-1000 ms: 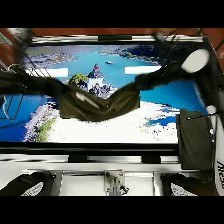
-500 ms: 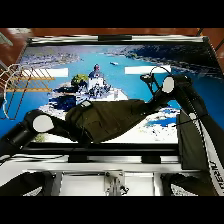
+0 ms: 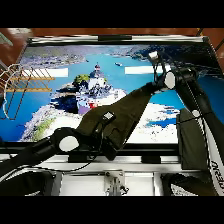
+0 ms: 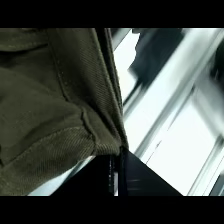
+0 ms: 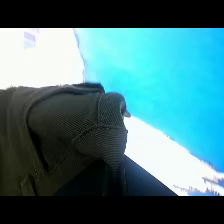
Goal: Fold the shirts.
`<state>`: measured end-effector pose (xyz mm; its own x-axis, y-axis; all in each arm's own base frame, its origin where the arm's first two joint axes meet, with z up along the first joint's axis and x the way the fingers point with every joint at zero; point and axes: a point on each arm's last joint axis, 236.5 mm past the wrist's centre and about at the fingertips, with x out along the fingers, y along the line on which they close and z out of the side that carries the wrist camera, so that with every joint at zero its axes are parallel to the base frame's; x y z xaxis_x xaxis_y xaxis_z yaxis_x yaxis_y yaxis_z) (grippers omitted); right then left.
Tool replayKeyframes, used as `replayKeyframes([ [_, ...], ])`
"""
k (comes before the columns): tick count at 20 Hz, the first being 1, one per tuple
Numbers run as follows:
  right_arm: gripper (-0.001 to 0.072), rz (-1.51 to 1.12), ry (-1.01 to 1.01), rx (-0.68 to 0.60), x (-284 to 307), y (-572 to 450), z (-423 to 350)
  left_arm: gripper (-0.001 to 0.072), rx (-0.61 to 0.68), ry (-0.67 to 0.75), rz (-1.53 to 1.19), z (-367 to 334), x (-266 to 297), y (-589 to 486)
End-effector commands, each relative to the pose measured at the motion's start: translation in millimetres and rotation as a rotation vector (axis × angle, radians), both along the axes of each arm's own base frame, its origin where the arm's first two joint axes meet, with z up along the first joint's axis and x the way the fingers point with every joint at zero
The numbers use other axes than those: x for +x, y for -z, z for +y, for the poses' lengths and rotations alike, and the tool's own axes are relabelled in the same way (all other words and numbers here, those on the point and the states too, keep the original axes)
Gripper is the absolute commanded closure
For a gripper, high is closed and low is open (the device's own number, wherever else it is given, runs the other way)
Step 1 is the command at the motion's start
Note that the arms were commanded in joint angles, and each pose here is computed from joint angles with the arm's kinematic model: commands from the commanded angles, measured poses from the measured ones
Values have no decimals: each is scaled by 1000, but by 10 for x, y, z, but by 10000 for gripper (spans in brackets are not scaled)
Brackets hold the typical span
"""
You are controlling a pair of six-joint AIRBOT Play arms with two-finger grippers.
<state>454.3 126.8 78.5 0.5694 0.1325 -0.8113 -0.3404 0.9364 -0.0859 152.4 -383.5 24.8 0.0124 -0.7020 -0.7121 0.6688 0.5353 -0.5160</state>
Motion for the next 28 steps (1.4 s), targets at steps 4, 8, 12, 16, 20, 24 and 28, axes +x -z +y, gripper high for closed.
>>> replayKeyframes([
  [4, 623, -266, 13, 50, 491, -489, 74, 651, -135, -229, -7, -440, 466, 150],
  [8, 331, -236, 46, 39, 451, -438, 3, 387, -160, -254, -34, -478, 567, 93],
  [12, 187, -141, 96, 2, 209, -389, -162, 2, -111, -219, 34, -271, 672, -22],
  [16, 187, -12, 212, -117, -278, -484, -751, 4, -23, -300, 70, 742, 1227, -383],
  [20, 187, 408, 286, 133, -1076, -66, -870, 2, 149, -446, 242, 1998, 1322, -200],
  [24, 121, 712, 264, 462, -1606, 296, -474, -4, 197, -531, 417, 2357, 1060, 386],
  [28, 121, 798, 265, 494, -1795, 475, -383, -5, 123, -533, 532, 2172, 816, 746],
])
